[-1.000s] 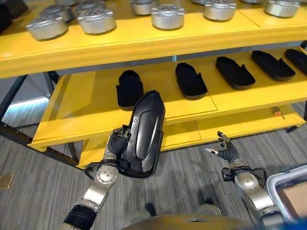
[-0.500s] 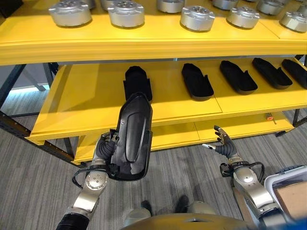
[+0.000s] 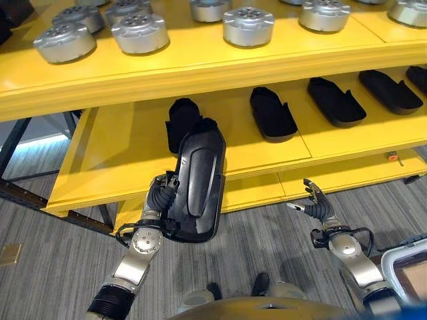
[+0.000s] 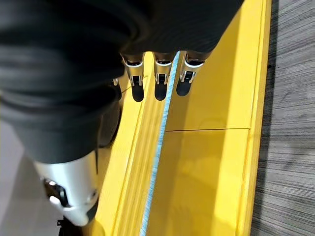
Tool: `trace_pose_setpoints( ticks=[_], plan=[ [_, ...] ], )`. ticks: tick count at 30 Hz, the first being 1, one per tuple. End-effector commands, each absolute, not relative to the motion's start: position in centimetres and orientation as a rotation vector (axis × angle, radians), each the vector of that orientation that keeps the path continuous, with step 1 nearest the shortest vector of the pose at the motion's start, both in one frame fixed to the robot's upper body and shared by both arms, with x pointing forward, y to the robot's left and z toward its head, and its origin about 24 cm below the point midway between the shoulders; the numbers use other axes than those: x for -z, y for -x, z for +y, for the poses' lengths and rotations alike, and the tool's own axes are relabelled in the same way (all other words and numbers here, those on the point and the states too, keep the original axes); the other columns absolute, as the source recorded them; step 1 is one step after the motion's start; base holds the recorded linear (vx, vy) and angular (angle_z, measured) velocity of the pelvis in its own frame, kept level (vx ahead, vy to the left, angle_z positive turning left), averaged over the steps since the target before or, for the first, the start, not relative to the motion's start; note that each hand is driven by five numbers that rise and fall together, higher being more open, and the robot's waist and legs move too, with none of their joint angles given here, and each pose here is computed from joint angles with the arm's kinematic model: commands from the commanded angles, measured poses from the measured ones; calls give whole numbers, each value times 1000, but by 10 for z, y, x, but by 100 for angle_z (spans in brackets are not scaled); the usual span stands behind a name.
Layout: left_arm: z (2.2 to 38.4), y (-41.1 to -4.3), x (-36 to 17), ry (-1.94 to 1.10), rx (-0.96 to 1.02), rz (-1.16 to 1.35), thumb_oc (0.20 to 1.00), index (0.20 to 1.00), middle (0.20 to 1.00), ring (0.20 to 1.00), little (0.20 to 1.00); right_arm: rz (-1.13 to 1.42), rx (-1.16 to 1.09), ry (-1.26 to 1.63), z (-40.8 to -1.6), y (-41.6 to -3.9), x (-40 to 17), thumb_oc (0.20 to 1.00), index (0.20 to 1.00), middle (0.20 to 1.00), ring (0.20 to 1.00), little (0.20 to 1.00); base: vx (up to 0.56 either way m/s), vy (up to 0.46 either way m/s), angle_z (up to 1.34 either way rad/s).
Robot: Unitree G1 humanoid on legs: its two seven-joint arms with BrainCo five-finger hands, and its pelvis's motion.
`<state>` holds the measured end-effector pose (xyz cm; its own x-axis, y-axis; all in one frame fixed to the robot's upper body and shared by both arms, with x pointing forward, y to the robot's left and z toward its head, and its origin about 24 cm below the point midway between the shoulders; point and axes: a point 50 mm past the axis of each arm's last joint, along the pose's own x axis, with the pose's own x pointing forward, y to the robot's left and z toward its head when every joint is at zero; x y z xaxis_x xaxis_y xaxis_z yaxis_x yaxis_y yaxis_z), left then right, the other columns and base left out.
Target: Move parts from the plastic box to the shelf.
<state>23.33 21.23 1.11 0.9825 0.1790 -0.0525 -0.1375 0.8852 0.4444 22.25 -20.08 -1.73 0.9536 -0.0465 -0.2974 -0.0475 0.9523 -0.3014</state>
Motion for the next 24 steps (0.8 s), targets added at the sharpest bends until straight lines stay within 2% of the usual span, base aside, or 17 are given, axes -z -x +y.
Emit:
trace_pose_setpoints(
  ticks=[1, 5, 9, 17, 24],
  plan=[
    [205, -247, -39, -434, -172, -72, 200, 200, 200, 200, 200, 209, 25, 309, -203, -232, 3, 1000, 1000, 1000, 1000, 1000, 170, 133, -12],
    [211, -244, -33, -384, -188, -16, 200, 200, 200, 200, 200, 217, 74, 332, -209, -233, 2, 1000, 1000, 1000, 1000, 1000, 114, 231, -3],
    [221, -236, -36, -368, -246, -43, 200, 200, 200, 200, 200, 290, 59, 343, -220, -217, 15, 1000, 1000, 1000, 1000, 1000, 192, 474, -31],
    [227, -235, -30, -388, -287, -8, 200, 200, 200, 200, 200, 344, 57, 367, -225, -216, 21, 1000, 1000, 1000, 1000, 1000, 117, 371, -24],
    [231, -237, -36, -461, -290, -59, 200, 200, 200, 200, 200, 327, -4, 349, -212, -217, 20, 1000, 1000, 1000, 1000, 1000, 62, 347, -5]
  ],
)
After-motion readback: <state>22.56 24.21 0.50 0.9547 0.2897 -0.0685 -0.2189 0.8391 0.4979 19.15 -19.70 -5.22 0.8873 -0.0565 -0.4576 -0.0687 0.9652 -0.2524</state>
